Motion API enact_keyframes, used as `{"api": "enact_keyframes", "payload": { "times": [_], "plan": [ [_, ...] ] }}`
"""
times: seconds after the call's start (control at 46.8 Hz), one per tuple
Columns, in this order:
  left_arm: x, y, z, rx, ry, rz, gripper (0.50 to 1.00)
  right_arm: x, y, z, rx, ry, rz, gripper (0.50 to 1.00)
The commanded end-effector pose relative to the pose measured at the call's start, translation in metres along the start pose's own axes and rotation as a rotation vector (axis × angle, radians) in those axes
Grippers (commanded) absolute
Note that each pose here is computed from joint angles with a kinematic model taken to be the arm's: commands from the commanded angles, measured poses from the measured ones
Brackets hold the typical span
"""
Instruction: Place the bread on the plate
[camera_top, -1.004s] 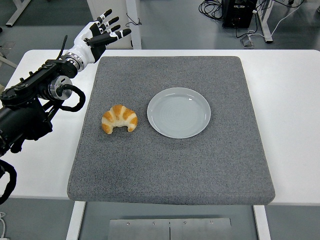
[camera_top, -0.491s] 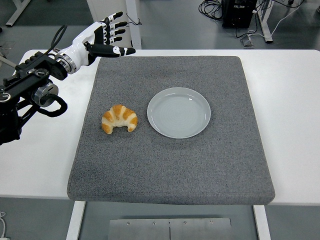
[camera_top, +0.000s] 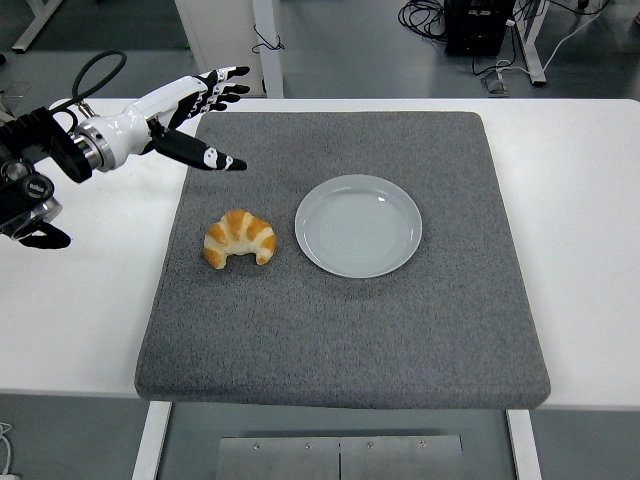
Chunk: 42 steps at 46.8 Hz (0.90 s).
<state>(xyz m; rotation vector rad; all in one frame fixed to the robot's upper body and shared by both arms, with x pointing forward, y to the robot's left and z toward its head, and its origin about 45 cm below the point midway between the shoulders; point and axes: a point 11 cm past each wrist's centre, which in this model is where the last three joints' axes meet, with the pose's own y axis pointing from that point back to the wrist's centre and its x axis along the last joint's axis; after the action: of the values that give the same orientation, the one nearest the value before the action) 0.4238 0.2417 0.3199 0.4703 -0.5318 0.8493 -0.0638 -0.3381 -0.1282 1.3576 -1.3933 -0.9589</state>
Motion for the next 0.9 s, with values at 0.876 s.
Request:
{"api": "enact_keyframes", "payload": {
  "times": [0.876],
  "plan": [
    [-0.083, 0.003, -0.055, 0.062, -0.407, -0.171, 0.969, 0.0, 0.0, 0.0, 0.0, 0.0, 0.0, 1.0]
  ]
}}
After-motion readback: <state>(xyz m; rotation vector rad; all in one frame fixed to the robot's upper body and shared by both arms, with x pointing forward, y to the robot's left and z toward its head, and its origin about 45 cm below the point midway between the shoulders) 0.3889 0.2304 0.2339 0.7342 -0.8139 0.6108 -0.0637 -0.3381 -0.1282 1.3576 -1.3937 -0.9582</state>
